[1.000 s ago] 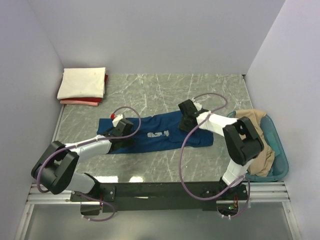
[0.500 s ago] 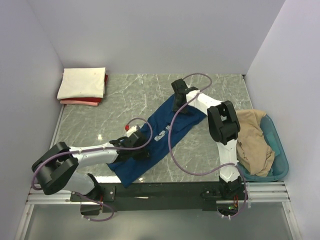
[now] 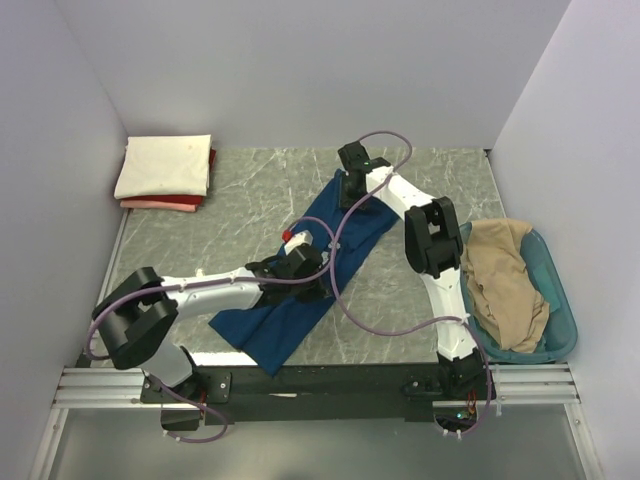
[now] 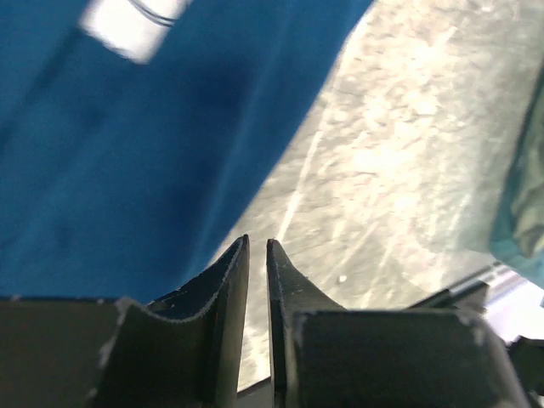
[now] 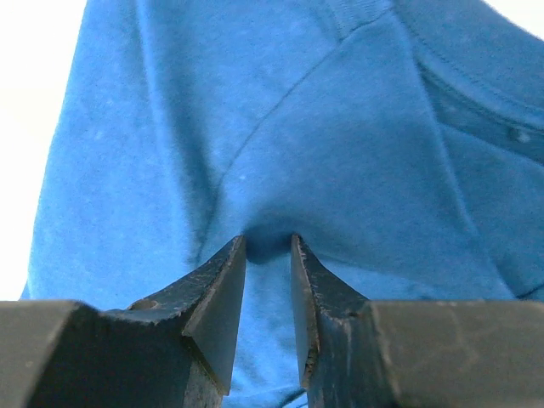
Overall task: Fold and stack the t-shirts
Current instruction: Fold the tshirt
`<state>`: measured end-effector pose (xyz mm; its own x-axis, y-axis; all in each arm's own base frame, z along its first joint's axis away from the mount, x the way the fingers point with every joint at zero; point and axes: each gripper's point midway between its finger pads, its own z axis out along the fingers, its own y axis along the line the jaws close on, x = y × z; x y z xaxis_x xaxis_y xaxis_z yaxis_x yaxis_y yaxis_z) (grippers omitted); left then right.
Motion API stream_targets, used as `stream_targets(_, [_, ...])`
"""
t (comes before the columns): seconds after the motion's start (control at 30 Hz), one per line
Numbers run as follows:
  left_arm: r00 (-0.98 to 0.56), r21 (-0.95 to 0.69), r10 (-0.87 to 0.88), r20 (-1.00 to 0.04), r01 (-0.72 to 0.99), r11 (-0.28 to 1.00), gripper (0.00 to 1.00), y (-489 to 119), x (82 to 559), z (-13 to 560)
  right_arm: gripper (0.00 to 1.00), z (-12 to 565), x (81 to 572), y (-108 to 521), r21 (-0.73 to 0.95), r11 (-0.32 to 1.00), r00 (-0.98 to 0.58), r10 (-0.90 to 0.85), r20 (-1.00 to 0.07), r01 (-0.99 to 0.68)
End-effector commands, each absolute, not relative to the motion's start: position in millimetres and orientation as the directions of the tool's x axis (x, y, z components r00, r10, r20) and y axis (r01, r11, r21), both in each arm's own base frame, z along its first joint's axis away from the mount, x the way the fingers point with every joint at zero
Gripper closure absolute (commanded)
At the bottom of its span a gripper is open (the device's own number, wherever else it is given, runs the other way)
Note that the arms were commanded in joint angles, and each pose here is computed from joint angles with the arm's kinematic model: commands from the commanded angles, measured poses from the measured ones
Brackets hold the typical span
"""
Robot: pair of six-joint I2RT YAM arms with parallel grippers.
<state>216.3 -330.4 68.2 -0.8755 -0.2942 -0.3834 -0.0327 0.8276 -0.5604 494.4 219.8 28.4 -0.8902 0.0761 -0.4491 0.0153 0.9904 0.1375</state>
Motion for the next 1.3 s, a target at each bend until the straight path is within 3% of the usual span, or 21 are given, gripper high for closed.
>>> stream_targets(0.0, [-0.83,-0.482,-0.267,-0.489,0.001,0.876,0.79,-303,224,86,0.65,79,506,211,0.176,0.984,-0.845,0.096,-0.526,0.002])
stream_targets(0.27, [-0.841,-0.361,-0.2,-0.504,-0.005,0.932,0.8,-241,191,63,0.65,123,481,202,0.224,0.974,-0.805,0.152,-0.573,0.025])
stream_targets(0.57, [-0.888,-0.323,-0.171,-0.426,-0.027,0.946,0.82,-211,155,21,0.65,75,434,184,0.197,0.977,-0.857,0.165,-0.488,0.076])
stream_targets(0.9, [-0.919,-0.355,-0.103,-0.38,0.042,0.934,0.83,-233,138,9,0.66,25,430,169,0.114,0.986,-0.895,0.157,-0.418,0.12])
stream_targets(1.27, [-0.931,-0.464,-0.043,-0.362,0.14,0.874,0.83,-312,160,25,0.66,13,487,146,0.051,0.986,-0.893,0.166,-0.419,0.159])
